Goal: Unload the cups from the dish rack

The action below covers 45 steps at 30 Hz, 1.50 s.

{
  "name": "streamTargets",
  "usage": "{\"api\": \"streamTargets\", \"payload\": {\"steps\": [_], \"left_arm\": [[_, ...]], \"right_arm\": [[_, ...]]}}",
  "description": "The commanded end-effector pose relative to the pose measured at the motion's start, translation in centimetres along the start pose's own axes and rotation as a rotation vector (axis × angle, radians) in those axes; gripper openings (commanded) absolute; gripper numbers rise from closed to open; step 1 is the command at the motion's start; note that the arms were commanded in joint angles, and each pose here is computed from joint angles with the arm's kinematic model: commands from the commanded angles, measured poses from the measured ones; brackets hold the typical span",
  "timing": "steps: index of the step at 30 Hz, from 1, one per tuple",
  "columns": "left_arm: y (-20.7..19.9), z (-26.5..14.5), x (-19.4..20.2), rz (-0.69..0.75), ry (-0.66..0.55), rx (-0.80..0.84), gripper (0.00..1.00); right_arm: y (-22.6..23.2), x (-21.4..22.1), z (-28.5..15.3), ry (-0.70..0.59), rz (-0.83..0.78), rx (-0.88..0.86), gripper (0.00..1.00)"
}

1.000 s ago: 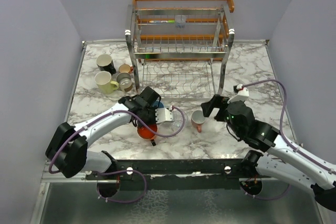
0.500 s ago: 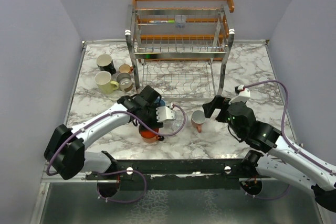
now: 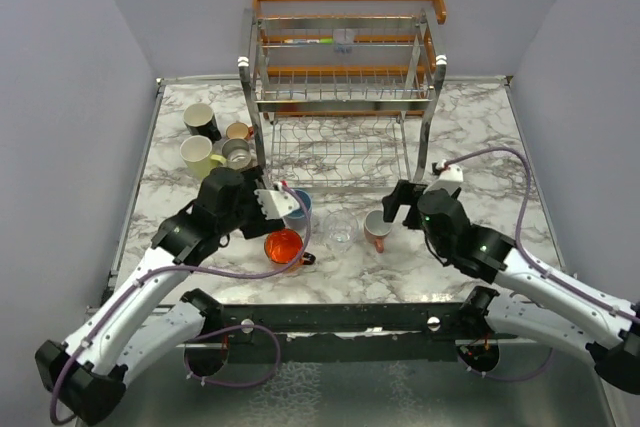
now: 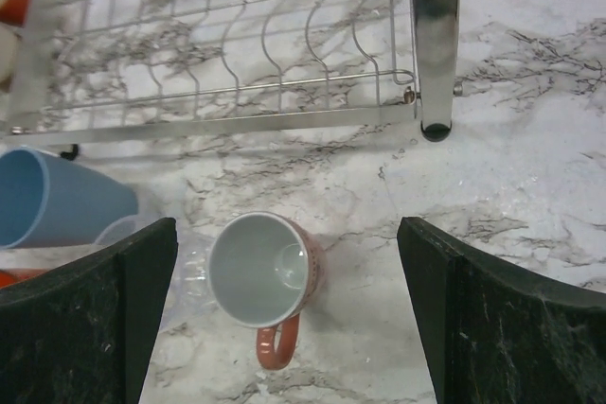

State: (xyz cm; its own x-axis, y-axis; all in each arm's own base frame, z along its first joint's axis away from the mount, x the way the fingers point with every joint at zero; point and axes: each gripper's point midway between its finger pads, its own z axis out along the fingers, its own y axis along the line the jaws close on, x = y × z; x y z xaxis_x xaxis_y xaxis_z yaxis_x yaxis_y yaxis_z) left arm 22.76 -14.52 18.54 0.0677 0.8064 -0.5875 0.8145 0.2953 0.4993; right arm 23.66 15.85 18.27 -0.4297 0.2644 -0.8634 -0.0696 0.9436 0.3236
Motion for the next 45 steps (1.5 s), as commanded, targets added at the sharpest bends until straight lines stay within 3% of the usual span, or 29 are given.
{"api": "streamTargets", "payload": {"steps": [1,6,14,23,30,41,45], "left_arm": [[5.9,0.3,3.5,-0.1,0.008,-0.321,0.89],[9.2,0.1,9.4,-0.332,-0.005,-0.471,0.89],[8.8,0.3,14.7,-0.556,-0.01,-0.473,0.93],[7.7,1.9,15.9,-0.68,-0.089,-0.54,0.93],[7.2,3.8,15.3,-0.757,-0.236,-0.55,0.99],[7.7,4.5,13.9,-0.703,-0.449,-0.61,0.99],[8.0,4.5,13.8,-0.7,-0.489,-0.636,0.99]], "right_arm": [[-1.5,0.4,2.4,-0.052,-0.028,0.114,1.0],[-4.7,0.2,2.9,-0.152,0.048,0.186,1.0],[-9.7,-1.5,2.3,-0.3,0.145,0.33,0.96],[-17.2,-1.4,4.3,-0.341,0.189,0.645,1.0],[-18.4,-3.6,4.7,-0.436,0.071,0.745,1.0],[-19.8,-3.2,3.7,-0.632,0.022,0.68,1.0],[-19.4,-4.1,4.2,-0.681,-0.065,0.652,1.0]]}}
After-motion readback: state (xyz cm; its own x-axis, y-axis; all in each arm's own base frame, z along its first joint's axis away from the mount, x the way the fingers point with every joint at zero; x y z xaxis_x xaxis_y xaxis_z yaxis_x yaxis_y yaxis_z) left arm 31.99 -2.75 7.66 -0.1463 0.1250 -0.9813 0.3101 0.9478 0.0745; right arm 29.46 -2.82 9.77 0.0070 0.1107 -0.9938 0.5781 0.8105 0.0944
